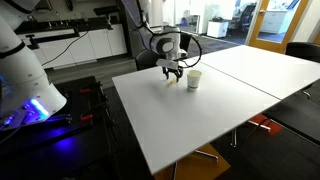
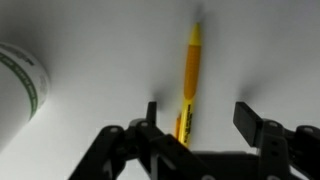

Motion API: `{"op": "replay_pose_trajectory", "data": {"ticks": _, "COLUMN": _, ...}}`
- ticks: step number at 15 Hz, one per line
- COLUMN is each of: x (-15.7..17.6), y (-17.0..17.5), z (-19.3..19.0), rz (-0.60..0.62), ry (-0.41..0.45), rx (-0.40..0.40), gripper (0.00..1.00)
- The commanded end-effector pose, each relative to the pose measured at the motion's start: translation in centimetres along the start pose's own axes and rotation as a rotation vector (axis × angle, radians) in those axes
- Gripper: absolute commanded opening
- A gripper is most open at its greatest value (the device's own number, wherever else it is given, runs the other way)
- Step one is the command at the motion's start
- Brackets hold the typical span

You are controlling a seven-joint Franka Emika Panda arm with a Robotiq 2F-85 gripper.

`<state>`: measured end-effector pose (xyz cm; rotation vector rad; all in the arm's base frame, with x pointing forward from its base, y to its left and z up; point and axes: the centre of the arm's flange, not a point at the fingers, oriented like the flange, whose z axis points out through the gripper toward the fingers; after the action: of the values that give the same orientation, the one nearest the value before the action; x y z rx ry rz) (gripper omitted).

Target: Pick up the pen and put it in the cup

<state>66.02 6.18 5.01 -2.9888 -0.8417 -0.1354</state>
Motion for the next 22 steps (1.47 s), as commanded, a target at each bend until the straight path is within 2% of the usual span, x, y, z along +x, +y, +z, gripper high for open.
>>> {"op": "replay_pose_trajectory", "data": {"ticks": 1, "x": 0.7, "y": 0.2, "z": 0.0, "rz": -0.013, "ry": 0.009, "rx": -0.002, "gripper": 0.52}}
{"op": "replay_pose_trajectory", "data": {"ticks": 7, "x": 1.2, "y": 0.4, "z": -0.5, "rz": -0.013, "ry": 0.019, "rx": -0.008, "gripper": 0.05}}
{"op": "replay_pose_trajectory", "data": {"ticks": 8, "x": 1.2, "y": 0.3, "z": -0.5, "rz": -0.012, "ry": 0.019, "rx": -0.009, "gripper": 0.01}}
{"op": "replay_pose_trajectory", "data": {"ticks": 13, "x": 0.8, "y": -0.8, "z": -2.9, "rz": -0.010, "ry": 0.053, "rx": -0.028, "gripper": 0.04}}
{"op": "replay_pose_trajectory", "data": {"ticks": 22, "x": 1.2, "y": -1.7, "z": -8.9, "rz": 0.098, "ry": 0.088, "rx": -0.180, "gripper": 0.04}}
